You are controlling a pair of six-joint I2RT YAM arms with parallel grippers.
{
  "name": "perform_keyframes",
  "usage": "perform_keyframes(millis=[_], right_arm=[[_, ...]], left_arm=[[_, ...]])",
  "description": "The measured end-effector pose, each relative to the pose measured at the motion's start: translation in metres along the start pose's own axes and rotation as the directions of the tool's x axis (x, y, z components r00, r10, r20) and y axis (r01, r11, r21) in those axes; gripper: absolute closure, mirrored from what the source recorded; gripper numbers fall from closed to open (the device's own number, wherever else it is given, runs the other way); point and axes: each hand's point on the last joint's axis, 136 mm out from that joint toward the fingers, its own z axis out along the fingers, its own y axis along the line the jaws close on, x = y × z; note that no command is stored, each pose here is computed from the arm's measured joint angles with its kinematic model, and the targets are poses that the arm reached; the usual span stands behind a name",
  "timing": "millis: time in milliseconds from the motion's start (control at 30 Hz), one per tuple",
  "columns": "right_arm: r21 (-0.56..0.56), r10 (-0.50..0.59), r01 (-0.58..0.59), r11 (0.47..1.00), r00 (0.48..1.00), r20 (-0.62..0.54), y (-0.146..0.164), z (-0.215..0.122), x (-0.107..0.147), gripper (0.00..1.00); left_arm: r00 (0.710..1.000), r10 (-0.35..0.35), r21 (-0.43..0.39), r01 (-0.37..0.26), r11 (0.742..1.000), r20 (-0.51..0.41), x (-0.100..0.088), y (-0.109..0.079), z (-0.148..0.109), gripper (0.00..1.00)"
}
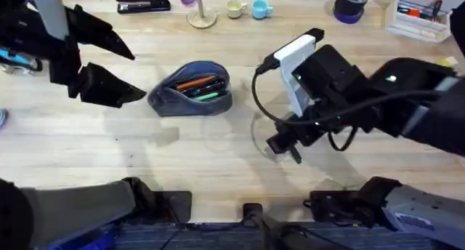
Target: Unzip the bag, pick up the pens from the table one at a time and place them inside, then zip the bag closed.
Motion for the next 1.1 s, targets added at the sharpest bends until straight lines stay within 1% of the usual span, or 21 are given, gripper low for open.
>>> perform_keyframes(millis=[33,133,267,467,1100], right_arm=[[-0.014,0.008,-0.008,1.000,1.000,0.019,0.001,0.007,-0.010,0.005],[-0.024,0.008,-0.007,1.000,1.000,0.021,0.004,0.015,-0.017,0.005],[-0.025,0.008,-0.008,1.000,1.000,-0.001,0.004,0.024,-0.017,0.005],[-0.027,0.008,-0.008,1.000,1.000,-0.004,0.005,0.025,-0.017,0.005],[-0.029,0.086,-0.087,0.996,0.996,-0.008,0.005,0.025,-0.016,0.004]], left_arm=[[1.000,-0.001,0.000,0.001,1.000,0.000,0.000,0.000,0.000,0.007],[1.000,0.000,0.000,0.000,1.000,0.000,0.000,0.000,0.000,0.007],[1.000,0.000,0.000,0.000,1.000,0.000,0.000,0.000,0.000,0.007],[1.000,0.000,0.000,0.000,1.000,0.000,0.000,0.000,0.000,0.007],[1.000,0.000,0.000,0.000,1.000,0.000,0.000,0.000,0.000,0.006]])
